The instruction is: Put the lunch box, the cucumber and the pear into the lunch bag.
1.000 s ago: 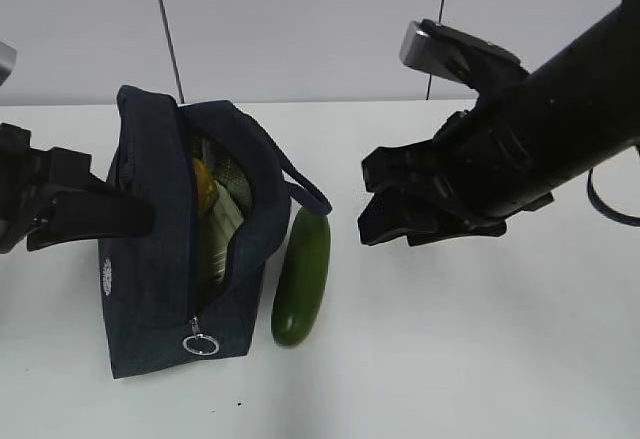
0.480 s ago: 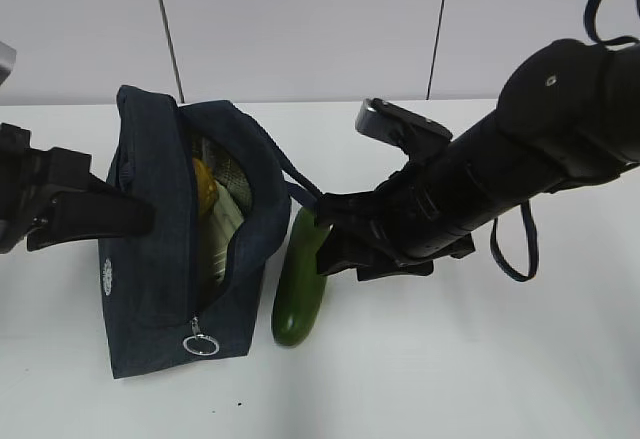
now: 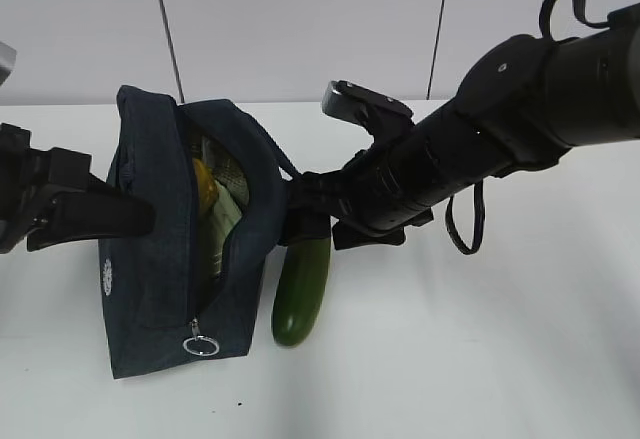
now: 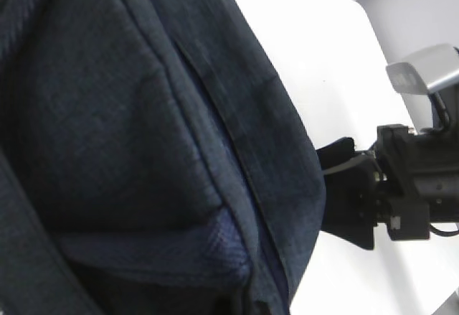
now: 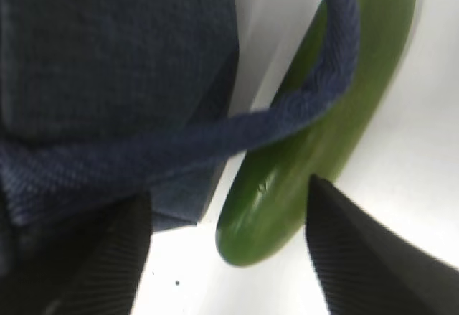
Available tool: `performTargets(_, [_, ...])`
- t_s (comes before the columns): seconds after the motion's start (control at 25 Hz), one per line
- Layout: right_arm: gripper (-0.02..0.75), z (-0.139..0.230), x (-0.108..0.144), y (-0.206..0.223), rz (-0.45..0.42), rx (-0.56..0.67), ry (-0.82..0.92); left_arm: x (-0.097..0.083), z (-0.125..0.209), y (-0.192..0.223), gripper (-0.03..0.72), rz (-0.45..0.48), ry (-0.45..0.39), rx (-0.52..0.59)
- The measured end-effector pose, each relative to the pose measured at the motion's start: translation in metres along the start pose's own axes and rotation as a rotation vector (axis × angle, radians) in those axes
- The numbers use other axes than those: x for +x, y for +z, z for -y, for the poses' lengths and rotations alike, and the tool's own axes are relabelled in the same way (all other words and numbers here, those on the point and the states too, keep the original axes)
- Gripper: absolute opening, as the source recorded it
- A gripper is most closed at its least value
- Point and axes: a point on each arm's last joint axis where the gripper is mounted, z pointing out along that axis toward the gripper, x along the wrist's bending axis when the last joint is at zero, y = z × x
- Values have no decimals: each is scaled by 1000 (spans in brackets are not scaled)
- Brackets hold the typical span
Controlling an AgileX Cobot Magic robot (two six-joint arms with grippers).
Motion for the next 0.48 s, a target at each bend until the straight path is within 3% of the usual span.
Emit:
performTargets(0.16, [637, -8, 0, 4, 7, -27, -9, 0, 0, 0, -14, 1, 0, 1])
performTargets(0.48, [649, -3, -16, 27, 45, 11, 8, -1, 1, 0, -14, 7, 1, 7])
